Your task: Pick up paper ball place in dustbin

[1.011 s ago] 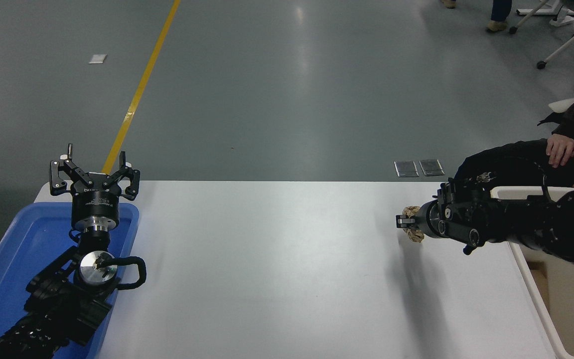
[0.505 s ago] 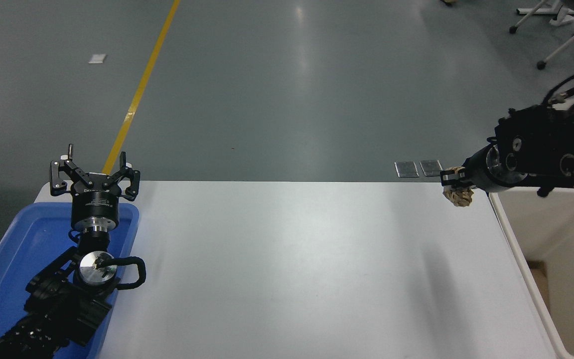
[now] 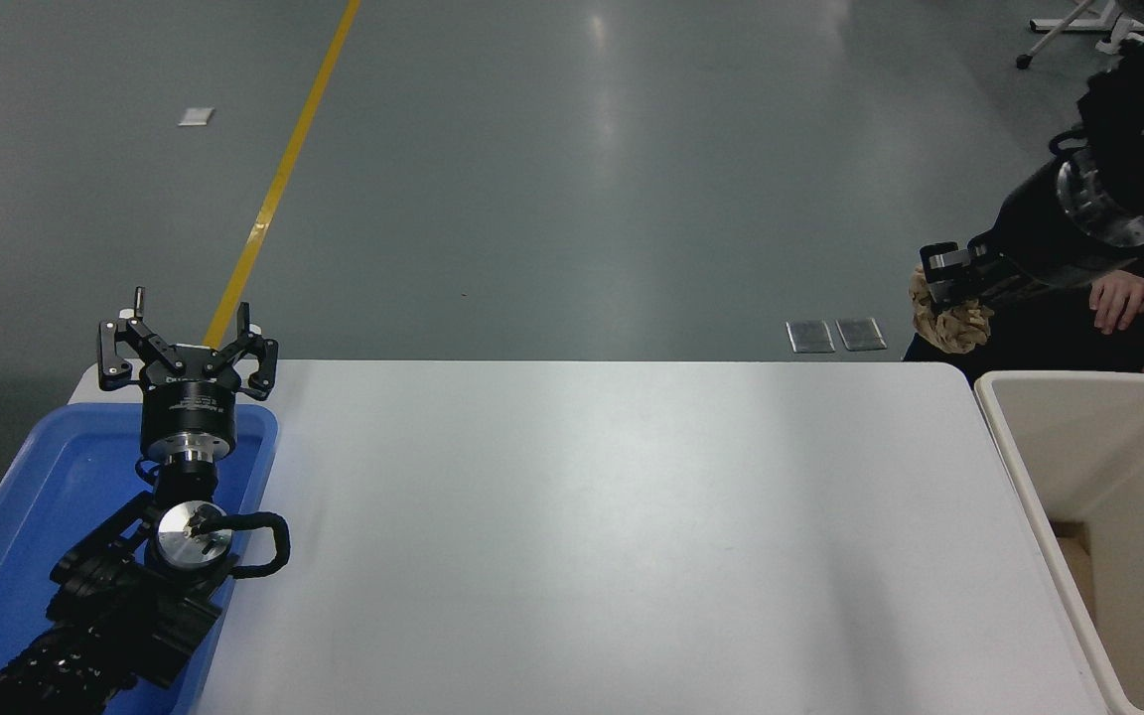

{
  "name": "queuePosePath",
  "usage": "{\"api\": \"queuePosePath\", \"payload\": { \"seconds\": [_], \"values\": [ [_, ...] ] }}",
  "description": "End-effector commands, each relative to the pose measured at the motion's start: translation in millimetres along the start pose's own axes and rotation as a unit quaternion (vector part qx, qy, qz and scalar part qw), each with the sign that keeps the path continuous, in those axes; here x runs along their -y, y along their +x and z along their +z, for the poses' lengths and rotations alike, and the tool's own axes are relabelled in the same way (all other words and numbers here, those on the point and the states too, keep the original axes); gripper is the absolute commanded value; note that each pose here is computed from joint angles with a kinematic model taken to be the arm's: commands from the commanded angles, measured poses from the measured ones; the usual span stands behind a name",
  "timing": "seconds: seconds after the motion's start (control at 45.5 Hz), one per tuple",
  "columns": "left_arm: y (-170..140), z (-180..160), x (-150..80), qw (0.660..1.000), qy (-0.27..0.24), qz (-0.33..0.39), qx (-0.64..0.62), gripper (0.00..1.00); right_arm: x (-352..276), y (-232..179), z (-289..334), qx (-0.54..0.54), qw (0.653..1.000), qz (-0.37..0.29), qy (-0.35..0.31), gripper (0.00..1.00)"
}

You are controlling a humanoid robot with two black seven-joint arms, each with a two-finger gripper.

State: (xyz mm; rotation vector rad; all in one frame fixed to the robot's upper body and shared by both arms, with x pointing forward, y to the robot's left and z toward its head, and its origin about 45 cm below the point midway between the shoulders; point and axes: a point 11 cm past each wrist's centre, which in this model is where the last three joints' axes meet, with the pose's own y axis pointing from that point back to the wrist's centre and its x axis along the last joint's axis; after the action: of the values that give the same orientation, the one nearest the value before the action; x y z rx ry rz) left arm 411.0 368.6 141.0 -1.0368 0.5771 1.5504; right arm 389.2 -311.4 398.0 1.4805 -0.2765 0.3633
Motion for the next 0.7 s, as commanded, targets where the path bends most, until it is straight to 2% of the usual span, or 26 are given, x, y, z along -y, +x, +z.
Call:
{"api": "queuePosePath", "payload": {
  "seconds": [0.0,0.198,0.396,0.484,0.681],
  "values": [
    [1,0,0,1.000,0.000,0.001,0.000,0.99,-17,0,16,0.012,1.000,-0.002,-0.017,0.00],
    [1,0,0,1.000,-0.001,0.001,0.000,0.99,-14,-8,63,0.042,0.997,-0.005,-0.062,0.00],
    [1,1,-1,1.000,-0.003,0.002,0.000,0.99,6,-32,146,0.076,0.988,-0.005,-0.131,0.00],
    [1,1,0,1.000,-0.002,0.001,-0.001,0.99,20,-46,188,0.077,0.981,0.013,-0.178,0.00],
    [0,0,0,1.000,-0.001,-0.001,0.000,0.99,67,-75,274,0.061,0.950,0.107,-0.287,0.00]
  ]
}}
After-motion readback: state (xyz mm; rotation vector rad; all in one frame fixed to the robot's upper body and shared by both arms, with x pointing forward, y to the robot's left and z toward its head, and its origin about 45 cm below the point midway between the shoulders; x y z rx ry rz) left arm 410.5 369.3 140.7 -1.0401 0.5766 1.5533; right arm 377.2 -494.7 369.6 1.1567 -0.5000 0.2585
